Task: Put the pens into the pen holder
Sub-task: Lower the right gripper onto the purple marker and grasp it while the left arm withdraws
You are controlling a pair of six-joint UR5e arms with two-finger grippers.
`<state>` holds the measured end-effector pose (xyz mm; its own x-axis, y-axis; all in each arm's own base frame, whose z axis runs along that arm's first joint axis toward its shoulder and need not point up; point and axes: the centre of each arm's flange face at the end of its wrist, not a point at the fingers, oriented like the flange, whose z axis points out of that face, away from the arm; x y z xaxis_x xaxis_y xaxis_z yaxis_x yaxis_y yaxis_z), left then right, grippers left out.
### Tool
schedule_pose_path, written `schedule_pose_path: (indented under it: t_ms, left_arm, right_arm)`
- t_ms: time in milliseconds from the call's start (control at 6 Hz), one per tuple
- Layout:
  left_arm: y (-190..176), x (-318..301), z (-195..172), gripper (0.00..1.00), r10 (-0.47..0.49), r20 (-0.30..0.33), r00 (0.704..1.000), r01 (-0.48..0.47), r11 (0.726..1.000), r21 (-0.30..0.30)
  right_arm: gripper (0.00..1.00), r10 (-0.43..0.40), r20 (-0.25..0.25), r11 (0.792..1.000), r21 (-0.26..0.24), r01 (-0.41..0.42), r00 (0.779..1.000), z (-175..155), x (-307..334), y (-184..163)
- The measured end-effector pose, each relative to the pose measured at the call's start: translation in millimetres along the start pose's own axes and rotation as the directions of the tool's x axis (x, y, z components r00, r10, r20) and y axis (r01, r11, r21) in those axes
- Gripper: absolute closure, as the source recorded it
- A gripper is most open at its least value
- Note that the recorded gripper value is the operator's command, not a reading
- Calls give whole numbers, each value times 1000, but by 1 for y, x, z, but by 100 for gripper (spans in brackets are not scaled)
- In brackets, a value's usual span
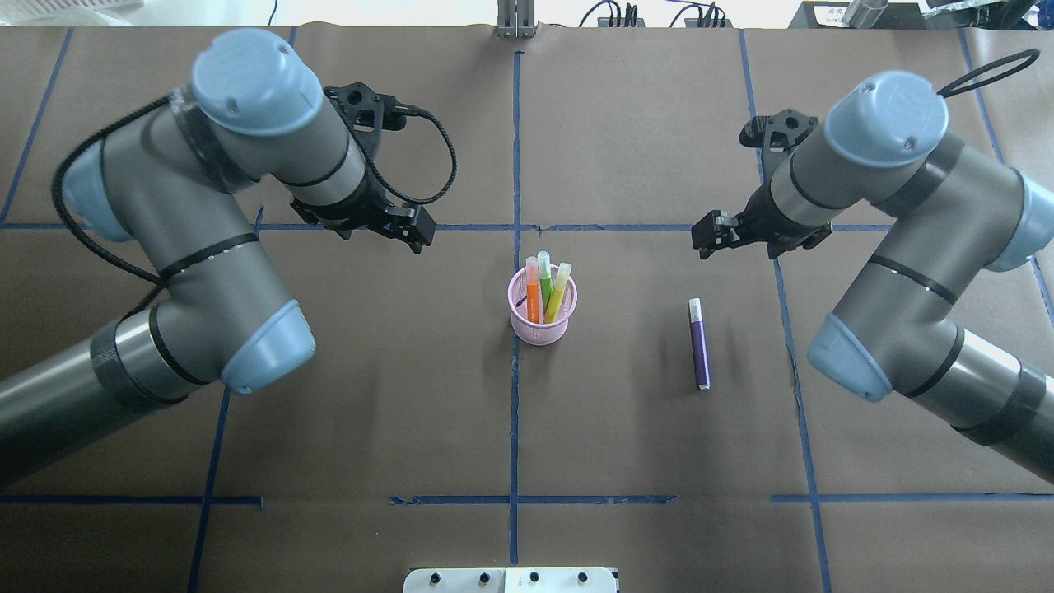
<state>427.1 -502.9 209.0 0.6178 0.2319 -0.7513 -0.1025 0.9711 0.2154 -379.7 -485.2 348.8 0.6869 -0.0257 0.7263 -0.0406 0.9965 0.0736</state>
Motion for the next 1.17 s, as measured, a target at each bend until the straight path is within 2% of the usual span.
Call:
schedule_pose_path:
  t_ms: [167,667,1000,1167]
  left_arm:
    - [-1,-8,-1,0,5,-12,1000,-5,1000,-22]
    - [2,-15,-3,0,4,-15,1000,-5,1000,-30]
    - [4,-18,-2,0,1,-12,1000,-2,999,-32]
    - [5,-18,-1,0,-2,-12,1000,1,999,-32]
  right_arm:
    - [8,-16,-13,1000,-18,16,1000,16,-6,13]
    - [21,-68,-56,995,-73,64,996,63,-22,50]
    - [40,-81,-75,992,-100,74,994,82,-28,58]
    - [64,-84,-76,992,-104,76,994,85,-29,60]
